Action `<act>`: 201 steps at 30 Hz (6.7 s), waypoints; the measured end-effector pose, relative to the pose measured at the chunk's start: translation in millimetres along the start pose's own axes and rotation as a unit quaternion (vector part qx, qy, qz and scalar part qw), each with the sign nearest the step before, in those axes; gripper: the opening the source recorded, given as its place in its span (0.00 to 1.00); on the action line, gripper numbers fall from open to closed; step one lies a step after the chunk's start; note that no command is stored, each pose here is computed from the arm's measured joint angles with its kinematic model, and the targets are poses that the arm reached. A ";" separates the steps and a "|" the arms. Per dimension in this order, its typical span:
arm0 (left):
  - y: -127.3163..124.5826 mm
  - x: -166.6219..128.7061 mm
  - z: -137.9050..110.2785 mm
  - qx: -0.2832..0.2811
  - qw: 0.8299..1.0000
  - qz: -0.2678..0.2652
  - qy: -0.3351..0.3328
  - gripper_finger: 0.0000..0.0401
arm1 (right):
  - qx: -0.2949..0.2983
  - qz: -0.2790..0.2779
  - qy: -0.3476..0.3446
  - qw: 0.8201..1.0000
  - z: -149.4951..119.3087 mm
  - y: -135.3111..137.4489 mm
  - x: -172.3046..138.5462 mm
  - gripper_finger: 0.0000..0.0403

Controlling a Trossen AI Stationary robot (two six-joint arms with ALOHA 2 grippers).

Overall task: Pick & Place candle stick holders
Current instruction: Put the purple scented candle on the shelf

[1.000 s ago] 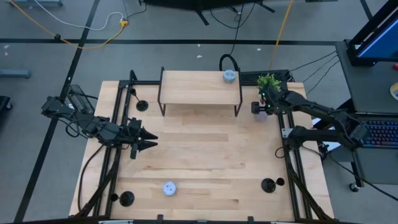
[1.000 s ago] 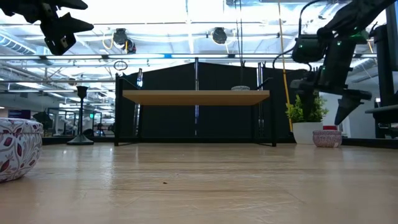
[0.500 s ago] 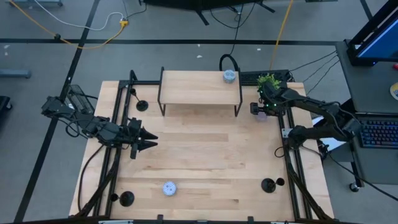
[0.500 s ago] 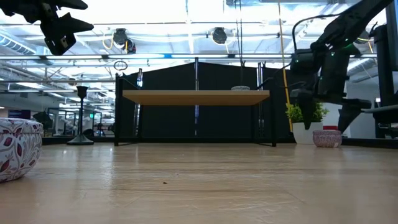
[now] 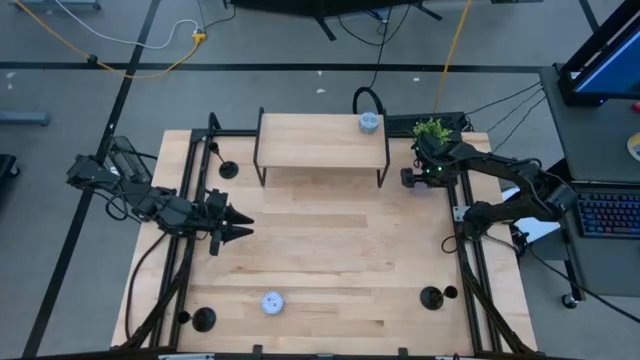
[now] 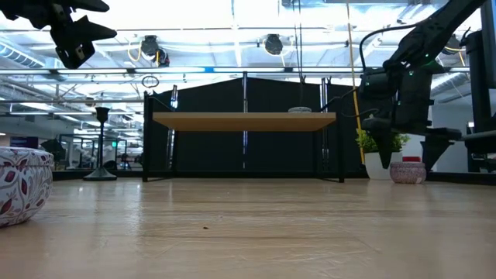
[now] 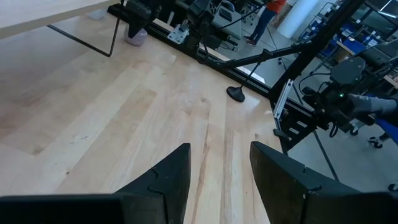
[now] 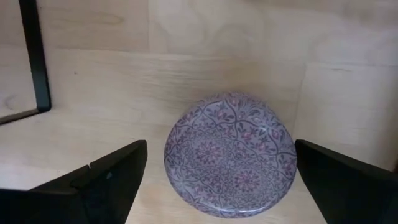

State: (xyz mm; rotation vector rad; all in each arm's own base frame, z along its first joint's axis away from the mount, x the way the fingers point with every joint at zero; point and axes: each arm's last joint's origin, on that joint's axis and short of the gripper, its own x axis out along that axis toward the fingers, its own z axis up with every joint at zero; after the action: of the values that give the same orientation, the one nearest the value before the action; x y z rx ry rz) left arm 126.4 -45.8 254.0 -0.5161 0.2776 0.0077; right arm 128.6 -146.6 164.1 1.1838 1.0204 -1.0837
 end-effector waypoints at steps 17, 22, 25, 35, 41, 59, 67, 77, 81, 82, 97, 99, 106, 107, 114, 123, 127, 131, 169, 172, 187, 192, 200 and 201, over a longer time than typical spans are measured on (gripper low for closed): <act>0.0 0.0 0.0 0.001 1.000 0.000 0.000 0.42 | 0.011 -0.031 -0.024 0.999 1.5 -1.7 0.5 0.98; 0.0 0.0 0.0 0.001 1.000 0.000 0.000 0.42 | 0.012 -0.029 -0.006 0.999 1.8 -1.0 5.7 0.98; 0.0 0.0 0.0 0.001 1.000 0.000 0.000 0.42 | 0.011 -0.039 0.006 0.999 2.6 -0.9 11.7 0.98; 0.0 0.0 0.0 -0.002 1.000 0.000 0.000 0.42 | 0.009 -0.044 0.010 0.999 6.3 0.9 21.2 0.98; 0.0 0.0 0.0 -0.002 1.000 0.000 0.000 0.42 | 0.013 -0.048 -0.003 0.999 7.8 1.3 21.4 0.97; 0.0 0.0 0.0 0.000 1.000 0.000 0.000 0.42 | 0.014 -0.049 -0.003 0.999 7.8 1.2 21.2 0.71; 0.0 0.0 0.0 -0.001 1.000 0.000 0.000 0.42 | 0.015 -0.059 0.004 0.998 6.2 -0.3 21.0 0.71; 0.0 0.0 0.0 -0.001 1.000 0.000 0.000 0.42 | 0.024 -0.075 0.007 0.997 4.5 -2.3 20.7 0.70; 0.0 0.0 0.0 -0.002 1.000 0.000 0.000 0.42 | 0.024 -0.074 0.007 0.997 4.6 -2.2 20.7 0.69; 0.0 0.0 0.0 -0.002 1.000 0.000 0.000 0.42 | 0.024 -0.074 0.007 0.997 4.6 -2.2 20.7 0.69; 0.0 0.0 0.0 -0.001 1.000 0.000 0.000 0.42 | -0.004 -0.063 0.019 0.998 3.9 -1.7 20.7 0.80; 0.0 0.0 0.0 -0.002 1.000 0.000 0.000 0.42 | -0.004 -0.066 0.022 0.998 3.3 -2.2 20.6 0.83; 0.0 0.0 0.0 0.000 1.000 0.000 0.000 0.42 | 0.003 -0.102 0.065 0.993 -5.2 -8.9 18.7 0.88; 0.0 0.0 0.0 0.000 1.000 0.000 0.000 0.42 | 0.003 -0.106 0.071 0.992 -6.3 -9.7 18.4 0.88; 0.0 0.0 -0.1 0.009 1.000 0.000 0.000 0.42 | 0.005 -0.111 0.081 0.991 -8.0 -10.8 17.9 0.88; 0.1 0.0 -0.1 0.008 1.000 0.000 0.000 0.42 | 0.007 -0.102 0.090 0.991 -9.0 -10.5 18.2 0.85; 0.1 0.0 -0.1 0.009 1.000 0.000 0.000 0.42 | 0.018 -0.096 0.089 0.991 -13.8 -13.1 24.4 0.78; 0.1 0.0 -0.1 0.010 1.000 0.000 0.000 0.42 | 0.028 -0.098 0.099 0.990 -24.8 -18.9 35.0 0.72; 0.0 0.0 -0.2 0.015 1.000 0.000 0.000 0.42 | 0.011 -0.038 0.075 0.996 -51.8 -14.5 -43.2 0.72; 0.1 0.1 -0.2 0.015 1.000 0.000 0.000 0.42 | -0.006 -0.031 0.069 0.997 -52.0 -6.4 -59.4 0.72; 0.9 0.0 0.5 0.016 1.000 0.015 -0.011 0.42 | -0.096 0.156 -0.026 0.983 -50.0 66.4 -181.9 0.72; 1.3 0.0 0.7 0.021 0.999 0.021 -0.015 0.42 | -0.145 0.235 -0.070 0.959 -41.4 109.4 -209.6 0.72; 1.2 0.0 0.8 0.015 1.000 0.021 -0.015 0.42 | -0.235 0.238 -0.095 0.938 -12.7 176.3 -207.1 0.72; 1.2 0.1 0.8 0.010 1.000 0.021 -0.015 0.42 | -0.243 0.233 -0.095 0.937 -8.3 183.1 -204.5 0.72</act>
State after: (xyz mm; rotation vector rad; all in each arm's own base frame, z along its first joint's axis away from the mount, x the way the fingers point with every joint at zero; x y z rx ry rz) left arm 126.6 -44.4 254.0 -0.4894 0.2597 0.0530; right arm 269.4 -108.3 396.7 0.8346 0.7426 -0.5136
